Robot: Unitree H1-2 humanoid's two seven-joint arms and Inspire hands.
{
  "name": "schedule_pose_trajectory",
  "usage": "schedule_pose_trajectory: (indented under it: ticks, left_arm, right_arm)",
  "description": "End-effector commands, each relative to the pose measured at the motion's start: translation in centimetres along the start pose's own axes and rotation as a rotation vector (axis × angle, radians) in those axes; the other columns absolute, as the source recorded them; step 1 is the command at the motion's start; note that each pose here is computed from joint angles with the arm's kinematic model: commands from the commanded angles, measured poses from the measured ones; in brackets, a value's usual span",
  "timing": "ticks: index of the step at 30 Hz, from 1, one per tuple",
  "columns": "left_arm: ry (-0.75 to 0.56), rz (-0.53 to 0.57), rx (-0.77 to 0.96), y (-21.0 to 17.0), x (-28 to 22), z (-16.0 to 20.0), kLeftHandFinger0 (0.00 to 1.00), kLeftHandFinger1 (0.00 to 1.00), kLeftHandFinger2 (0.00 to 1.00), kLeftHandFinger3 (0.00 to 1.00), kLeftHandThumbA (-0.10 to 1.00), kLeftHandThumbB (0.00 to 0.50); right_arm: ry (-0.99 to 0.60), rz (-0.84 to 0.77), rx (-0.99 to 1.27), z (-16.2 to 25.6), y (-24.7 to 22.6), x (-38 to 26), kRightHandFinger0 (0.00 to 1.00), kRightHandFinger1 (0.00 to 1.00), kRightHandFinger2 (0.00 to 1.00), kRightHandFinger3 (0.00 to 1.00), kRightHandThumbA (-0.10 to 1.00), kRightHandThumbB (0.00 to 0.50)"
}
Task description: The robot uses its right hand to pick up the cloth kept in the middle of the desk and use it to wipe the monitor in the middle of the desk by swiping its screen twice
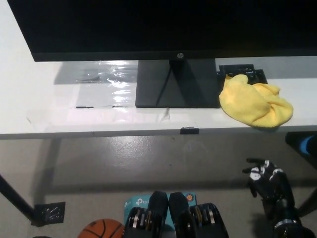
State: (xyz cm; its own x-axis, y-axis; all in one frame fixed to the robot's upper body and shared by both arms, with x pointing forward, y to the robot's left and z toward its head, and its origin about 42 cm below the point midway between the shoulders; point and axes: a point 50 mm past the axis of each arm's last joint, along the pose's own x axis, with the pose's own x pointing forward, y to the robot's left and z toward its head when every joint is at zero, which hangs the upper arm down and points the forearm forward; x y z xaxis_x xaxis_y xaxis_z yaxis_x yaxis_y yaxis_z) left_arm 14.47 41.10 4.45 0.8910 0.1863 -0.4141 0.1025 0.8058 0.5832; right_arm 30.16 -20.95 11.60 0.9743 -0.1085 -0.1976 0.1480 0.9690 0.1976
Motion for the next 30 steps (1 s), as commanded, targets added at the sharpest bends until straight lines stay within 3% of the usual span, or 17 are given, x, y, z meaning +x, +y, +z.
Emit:
schedule_pose_trajectory:
  ticks: [1,3,4,7,8,11,13,15,18,19,21,22,23,24,25,28,30]
  left_arm:
    - [-0.018,0.013,0.027,0.7,-0.7,0.2,0.54,0.57,0.72,0.90,-0.02,0.022]
    - [-0.015,0.011,0.034,0.8,-0.8,0.3,0.54,0.57,0.72,0.90,-0.01,0.018]
    - [-0.011,0.013,0.022,0.8,-0.8,0.3,0.54,0.56,0.72,0.90,-0.03,0.024]
    - [-0.011,0.012,0.028,0.8,-0.7,0.2,0.55,0.58,0.73,0.90,-0.03,0.022]
    - [-0.006,0.012,0.030,0.8,-0.7,0.1,0.55,0.58,0.73,0.91,-0.02,0.021]
    - [-0.006,0.013,0.028,0.8,-0.6,0.0,0.55,0.58,0.73,0.91,-0.02,0.020]
    - [-0.008,0.012,0.022,0.7,-0.7,-0.1,0.55,0.57,0.72,0.90,-0.03,0.028]
    - [-0.001,0.009,0.018,0.6,-0.9,-0.1,0.55,0.58,0.72,0.90,-0.04,0.030]
    - [-0.001,0.008,0.030,0.5,-0.7,-0.3,0.54,0.57,0.71,0.90,-0.01,0.024]
    - [-0.001,0.009,0.028,0.6,-0.7,-0.3,0.54,0.57,0.71,0.90,0.00,0.025]
    - [-0.004,0.010,0.028,0.6,-0.7,-0.2,0.53,0.56,0.71,0.89,-0.01,0.024]
    - [-0.009,0.011,0.029,0.5,-0.7,-0.2,0.52,0.55,0.70,0.89,-0.02,0.023]
    - [-0.011,0.011,0.026,0.5,-0.6,-0.2,0.52,0.55,0.70,0.89,-0.02,0.022]
    - [-0.014,0.009,0.022,0.5,-0.6,-0.2,0.52,0.55,0.70,0.89,-0.02,0.022]
    - [-0.010,0.009,0.029,0.5,-0.6,-0.2,0.52,0.55,0.70,0.89,-0.03,0.028]
    - [-0.014,0.008,0.030,0.5,-0.4,-0.6,0.52,0.55,0.69,0.88,-0.04,0.032]
    - [-0.010,0.007,0.031,0.5,-0.4,-0.4,0.53,0.56,0.70,0.88,-0.02,0.031]
  right_arm:
    - [-0.169,0.074,-0.036,3.4,1.2,-0.7,0.00,0.19,0.37,0.69,-0.05,0.000]
    - [-0.209,0.107,-0.070,5.2,1.8,-0.8,0.00,0.18,0.36,0.80,0.01,0.027]
    - [-0.329,0.152,-0.152,7.2,2.4,-0.7,0.00,0.19,0.40,0.90,0.00,0.042]
    - [-0.446,0.190,-0.259,10.0,2.9,-0.6,0.06,0.27,0.52,0.93,0.15,0.107]
    - [-0.563,0.233,-0.346,12.8,3.4,-0.3,0.18,0.37,0.59,0.94,0.23,0.124]
    - [-0.618,0.244,-0.403,14.2,3.6,-0.3,0.24,0.45,0.59,0.94,0.27,0.132]
    - [-0.705,0.250,-0.494,17.0,3.8,0.7,0.34,0.54,0.63,0.91,0.26,0.166]
    - [-0.705,0.244,-0.545,17.7,3.5,1.5,0.37,0.58,0.66,0.92,0.23,0.176]
    - [-0.672,0.212,-0.694,18.9,3.2,2.9,0.71,0.91,0.84,0.96,0.38,0.210]
    - [-0.668,0.209,-0.713,19.1,3.2,3.2,0.79,0.96,0.87,0.96,0.39,0.213]
    - [-0.654,0.202,-0.747,19.6,3.1,4.1,0.85,1.00,0.93,0.97,0.37,0.228]
    - [-0.624,0.203,-0.789,19.7,2.8,5.0,0.96,1.00,1.00,1.00,0.38,0.237]
    - [-0.613,0.202,-0.795,19.7,2.7,5.2,0.99,1.00,1.00,1.00,0.39,0.249]
    - [-0.597,0.201,-0.803,19.6,2.7,5.5,1.00,1.00,1.00,1.00,0.40,0.247]
    - [-0.544,0.181,-0.869,19.0,2.4,6.2,1.00,1.00,1.00,1.00,0.49,0.276]
    - [-0.505,0.167,-0.915,18.7,2.1,7.1,1.00,1.00,1.00,1.00,0.51,0.317]
    - [-0.475,0.160,-0.934,18.1,1.9,7.9,1.00,1.00,1.00,1.00,0.51,0.316]
